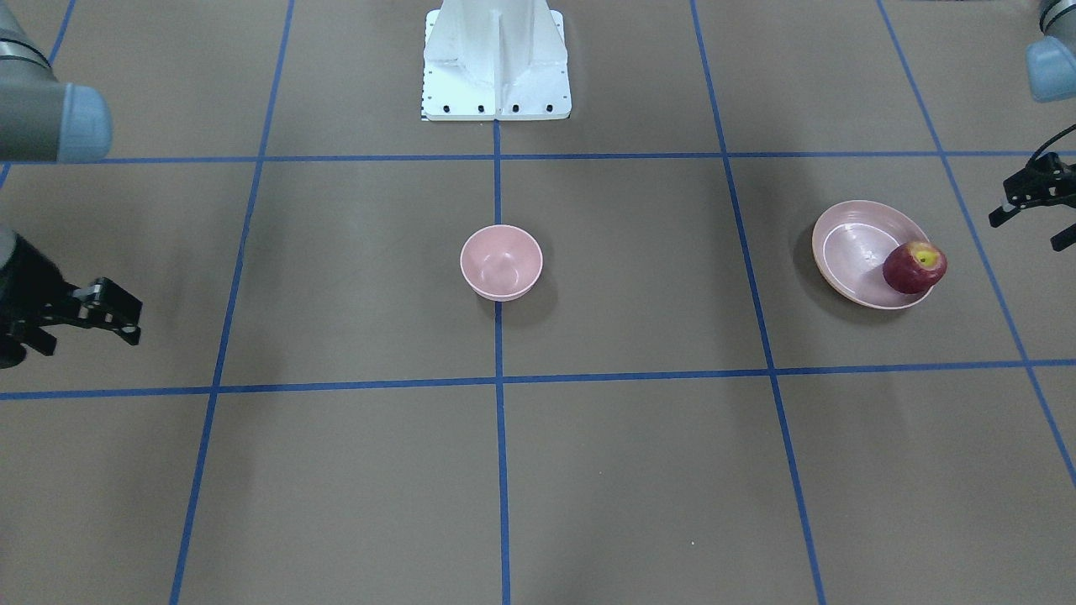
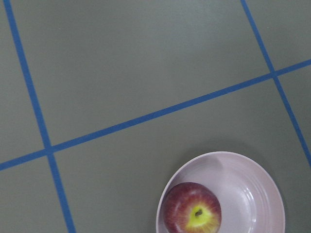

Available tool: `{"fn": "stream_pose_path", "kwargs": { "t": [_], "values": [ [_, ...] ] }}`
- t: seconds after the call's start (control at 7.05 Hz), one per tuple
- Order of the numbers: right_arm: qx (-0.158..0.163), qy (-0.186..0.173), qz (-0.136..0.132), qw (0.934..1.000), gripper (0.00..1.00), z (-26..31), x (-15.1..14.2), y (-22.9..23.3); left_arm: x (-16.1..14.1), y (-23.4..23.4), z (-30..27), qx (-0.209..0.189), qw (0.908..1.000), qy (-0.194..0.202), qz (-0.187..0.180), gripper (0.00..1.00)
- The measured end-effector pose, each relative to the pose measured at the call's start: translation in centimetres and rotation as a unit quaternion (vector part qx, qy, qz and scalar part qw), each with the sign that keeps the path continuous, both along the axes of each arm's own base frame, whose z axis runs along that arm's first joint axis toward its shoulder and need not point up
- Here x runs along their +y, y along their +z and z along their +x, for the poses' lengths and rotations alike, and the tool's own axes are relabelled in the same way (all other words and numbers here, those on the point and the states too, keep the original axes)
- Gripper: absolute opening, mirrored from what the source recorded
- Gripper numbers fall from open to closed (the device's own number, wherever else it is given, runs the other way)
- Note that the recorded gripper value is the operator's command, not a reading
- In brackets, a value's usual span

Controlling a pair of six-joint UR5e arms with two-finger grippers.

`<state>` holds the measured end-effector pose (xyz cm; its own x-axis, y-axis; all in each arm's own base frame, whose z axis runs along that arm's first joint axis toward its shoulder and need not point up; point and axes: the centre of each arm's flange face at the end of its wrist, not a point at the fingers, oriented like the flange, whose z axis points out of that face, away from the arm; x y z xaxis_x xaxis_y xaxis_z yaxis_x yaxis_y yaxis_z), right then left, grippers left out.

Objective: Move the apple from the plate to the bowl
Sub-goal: 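Open the right gripper and withdraw it away from the bowl, then lower the left gripper onto the red apple on the plate and grasp it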

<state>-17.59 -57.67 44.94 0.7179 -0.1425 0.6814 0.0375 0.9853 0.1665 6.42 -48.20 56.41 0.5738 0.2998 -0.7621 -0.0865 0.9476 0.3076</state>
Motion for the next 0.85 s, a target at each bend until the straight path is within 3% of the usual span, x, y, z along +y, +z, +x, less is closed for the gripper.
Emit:
{"fn": "stream_pose_path", "kwargs": {
  "t": [0.43, 0.85],
  "values": [
    [0.032, -0.052, 0.031, 0.9977, 1.00, 15.1, 5.2, 12.4, 0.2, 0.1, 5.6, -0.056, 0.9983, -0.017, -0.003, 0.99],
    [0.040, -0.062, 0.030, 0.9968, 1.00, 20.6, 9.3, 17.5, 1.2, 0.9, 10.2, -0.081, 0.9967, 0.004, 0.007, 0.99]
  ]
}}
